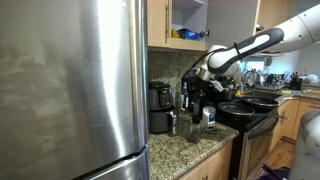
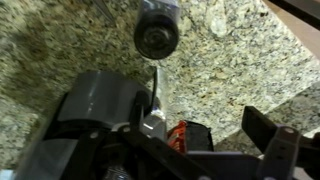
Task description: Close the air fryer drawer
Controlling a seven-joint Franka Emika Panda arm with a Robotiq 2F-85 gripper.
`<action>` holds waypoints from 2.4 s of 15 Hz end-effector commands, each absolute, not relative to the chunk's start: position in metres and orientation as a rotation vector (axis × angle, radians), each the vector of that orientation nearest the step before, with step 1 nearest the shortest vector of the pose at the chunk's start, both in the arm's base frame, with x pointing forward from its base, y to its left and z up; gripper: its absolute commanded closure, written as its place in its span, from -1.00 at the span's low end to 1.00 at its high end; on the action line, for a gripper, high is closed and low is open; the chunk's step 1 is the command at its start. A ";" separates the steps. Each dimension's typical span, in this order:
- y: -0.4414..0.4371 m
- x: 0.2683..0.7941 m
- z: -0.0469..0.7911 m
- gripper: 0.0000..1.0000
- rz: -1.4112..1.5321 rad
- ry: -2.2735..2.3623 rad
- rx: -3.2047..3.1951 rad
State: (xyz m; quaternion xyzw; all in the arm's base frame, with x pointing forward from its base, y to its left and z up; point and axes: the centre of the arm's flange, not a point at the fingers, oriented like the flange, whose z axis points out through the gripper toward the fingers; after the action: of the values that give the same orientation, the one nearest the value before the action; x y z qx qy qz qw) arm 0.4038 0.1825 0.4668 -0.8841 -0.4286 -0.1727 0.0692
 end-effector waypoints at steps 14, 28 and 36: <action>0.264 0.424 0.370 -1.00 -0.347 -1.134 -2.759; 0.275 0.426 0.367 -1.00 -0.724 -0.850 -2.997; 0.282 0.451 0.415 -1.00 -0.582 -0.736 -2.933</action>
State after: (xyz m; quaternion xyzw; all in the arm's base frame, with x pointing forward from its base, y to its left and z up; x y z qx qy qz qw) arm 0.4298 0.2729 0.3741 -0.9438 -0.2535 -0.2118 -0.0080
